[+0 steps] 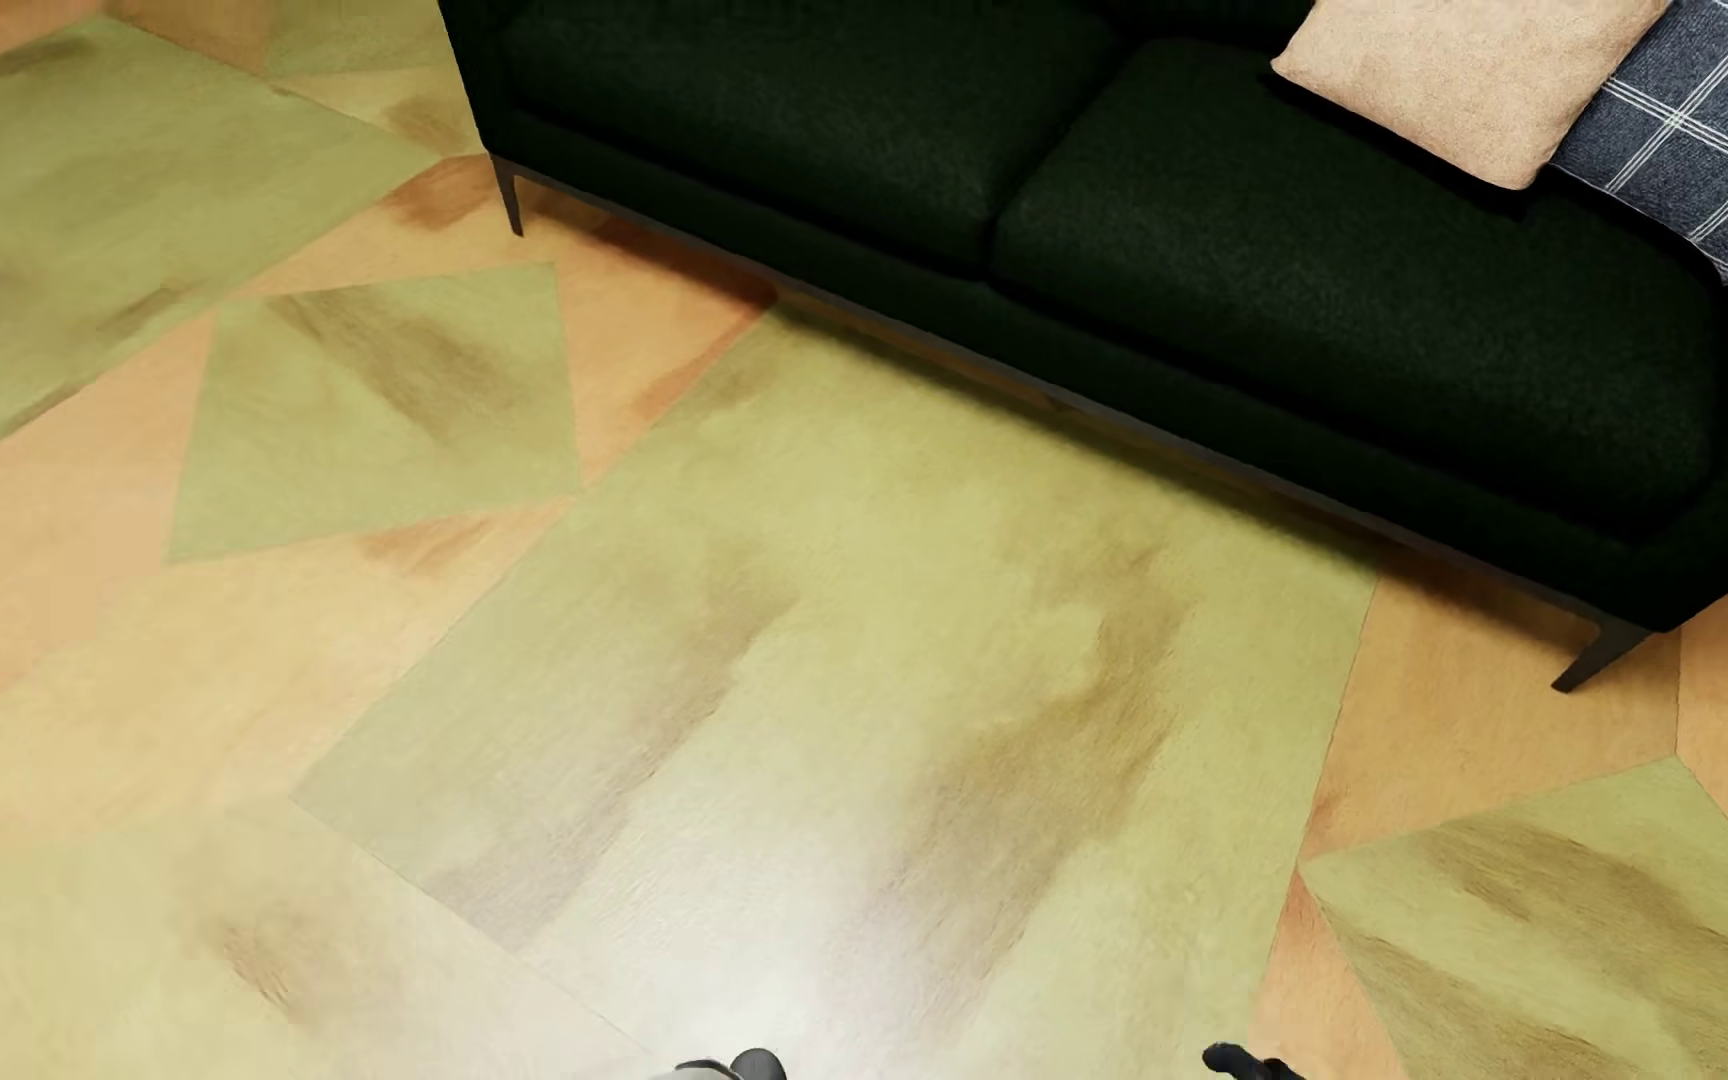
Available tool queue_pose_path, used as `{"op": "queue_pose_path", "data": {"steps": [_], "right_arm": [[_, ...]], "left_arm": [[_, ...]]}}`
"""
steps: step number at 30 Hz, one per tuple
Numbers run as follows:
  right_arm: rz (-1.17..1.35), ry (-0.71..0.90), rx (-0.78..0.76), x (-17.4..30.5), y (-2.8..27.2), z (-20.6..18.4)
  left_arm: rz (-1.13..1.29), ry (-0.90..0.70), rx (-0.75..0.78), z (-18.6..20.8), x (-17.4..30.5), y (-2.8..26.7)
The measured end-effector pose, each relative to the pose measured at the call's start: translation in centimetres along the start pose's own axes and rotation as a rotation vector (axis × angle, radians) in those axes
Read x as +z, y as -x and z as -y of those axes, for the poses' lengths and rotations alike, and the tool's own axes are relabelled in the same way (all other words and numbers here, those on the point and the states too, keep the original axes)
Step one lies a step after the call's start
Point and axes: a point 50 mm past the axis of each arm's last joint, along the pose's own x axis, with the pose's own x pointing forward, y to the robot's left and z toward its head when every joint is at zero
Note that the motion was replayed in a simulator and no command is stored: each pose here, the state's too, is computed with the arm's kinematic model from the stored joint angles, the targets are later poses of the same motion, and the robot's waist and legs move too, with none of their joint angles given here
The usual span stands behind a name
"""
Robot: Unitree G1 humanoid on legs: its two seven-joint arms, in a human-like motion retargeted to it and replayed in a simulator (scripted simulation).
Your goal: Approach the sofa
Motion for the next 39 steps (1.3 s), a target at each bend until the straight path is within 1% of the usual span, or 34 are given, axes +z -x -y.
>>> {"op": "queue_pose_path", "data": {"steps": [1,2,3,4,5,6,8,9,10,11,13,15,16,17,18,19,20,21,22,23,24,25,27,29,30,32,33,34,35,36,37,38,39], "right_arm": [[-0.112,0.049,0.072,-2.6,0.1,-1.7],[-0.175,0.181,0.175,-4.9,0.4,-3.1],[-0.194,0.336,0.288,-6.4,0.9,-4.5],[-0.178,0.428,0.385,-7.4,1.5,-5.7],[-0.167,0.415,0.434,-8.4,2.1,-6.6],[-0.169,0.314,0.444,-9.0,2.8,-7.6],[-0.179,0.043,0.403,-9.5,4.4,-9.8],[-0.188,-0.066,0.394,-9.7,5.4,-11.0],[-0.199,-0.124,0.396,-9.7,6.4,-12.1],[-0.201,-0.157,0.408,-9.4,7.2,-13.1],[-0.209,-0.192,0.484,-8.4,8.6,-15.1],[-0.176,-0.142,0.625,-6.7,9.5,-16.9],[-0.139,-0.065,0.678,-5.7,9.3,-17.0],[-0.124,0.033,0.688,-5.1,8.6,-16.6],[-0.093,0.124,0.680,-4.3,7.7,-15.7],[-0.036,0.185,0.629,-3.0,6.7,-14.3],[0.033,0.198,0.548,-1.4,5.7,-12.7],[0.083,0.180,0.420,0.0,4.5,-10.4],[0.124,0.141,0.282,1.4,3.4,-8.0],[0.146,0.124,0.159,2.6,2.4,-5.4],[0.160,0.128,0.073,3.7,1.4,-2.7],[0.193,0.157,0.004,5.3,0.9,-0.1],[0.303,0.162,-0.124,9.0,0.9,4.8],[0.461,0.114,-0.255,12.7,2.3,8.6],[0.528,0.093,-0.305,14.1,3.1,9.8],[0.621,0.060,-0.359,15.7,4.3,11.0],[0.625,0.001,-0.362,15.6,4.5,10.7],[0.635,-0.076,-0.343,15.1,4.7,9.7],[0.626,-0.108,-0.315,14.6,4.7,8.3],[0.623,-0.096,-0.260,14.0,4.7,6.6],[0.615,0.006,-0.187,13.3,4.5,4.7],[0.599,0.130,-0.105,12.4,4.1,3.0],[0.526,0.192,-0.005,10.8,3.5,1.1]], "left_arm": [[-0.008,0.062,0.014,0.2,0.5,0.0],[0.016,0.059,-0.005,0.5,1.0,-0.1],[0.069,0.014,-0.032,0.8,2.1,-0.2],[0.126,-0.058,-0.046,0.6,3.4,-0.5],[0.172,-0.140,-0.056,0.3,4.8,-0.8],[0.205,-0.218,-0.070,0.2,6.3,-1.1],[0.276,-0.340,-0.063,-0.2,9.7,-1.2],[0.328,-0.368,-0.057,-0.3,11.7,-1.0],[0.386,-0.383,-0.045,-0.3,13.7,-0.7],[0.451,-0.382,-0.033,-0.2,15.7,-0.1],[0.581,-0.349,-0.024,0.3,18.8,1.4],[0.689,-0.328,-0.026,0.8,20.4,2.7],[0.713,-0.291,-0.025,1.0,20.3,3.0],[0.682,-0.229,-0.044,1.6,18.9,2.9],[0.636,-0.216,-0.076,2.4,17.5,2.6],[0.598,-0.279,-0.136,3.1,16.4,2.3],[0.560,-0.376,-0.184,3.2,15.6,1.9],[0.512,-0.410,-0.188,2.7,14.5,1.2],[0.442,-0.367,-0.152,2.0,12.9,0.5],[0.351,-0.273,-0.107,1.5,10.7,-0.1],[0.259,-0.169,-0.072,1.2,8.5,-0.5],[0.181,-0.106,-0.054,0.8,6.4,-0.7],[0.072,-0.133,-0.068,0.2,2.4,-1.0],[-0.037,-0.148,-0.091,-0.1,-1.4,-0.6],[-0.103,-0.140,-0.101,0.3,-3.3,-0.2],[-0.203,-0.148,-0.168,2.1,-6.2,0.9],[-0.236,-0.194,-0.212,2.9,-6.8,1.3],[-0.250,-0.234,-0.260,3.5,-7.0,1.4],[-0.236,-0.264,-0.308,4.0,-6.5,1.5],[-0.197,-0.263,-0.330,4.5,-5.5,1.4],[-0.145,-0.238,-0.324,4.7,-4.2,1.3],[-0.079,-0.193,-0.281,4.5,-2.5,1.1],[-0.011,-0.149,-0.219,4.0,-0.6,0.8]]}}
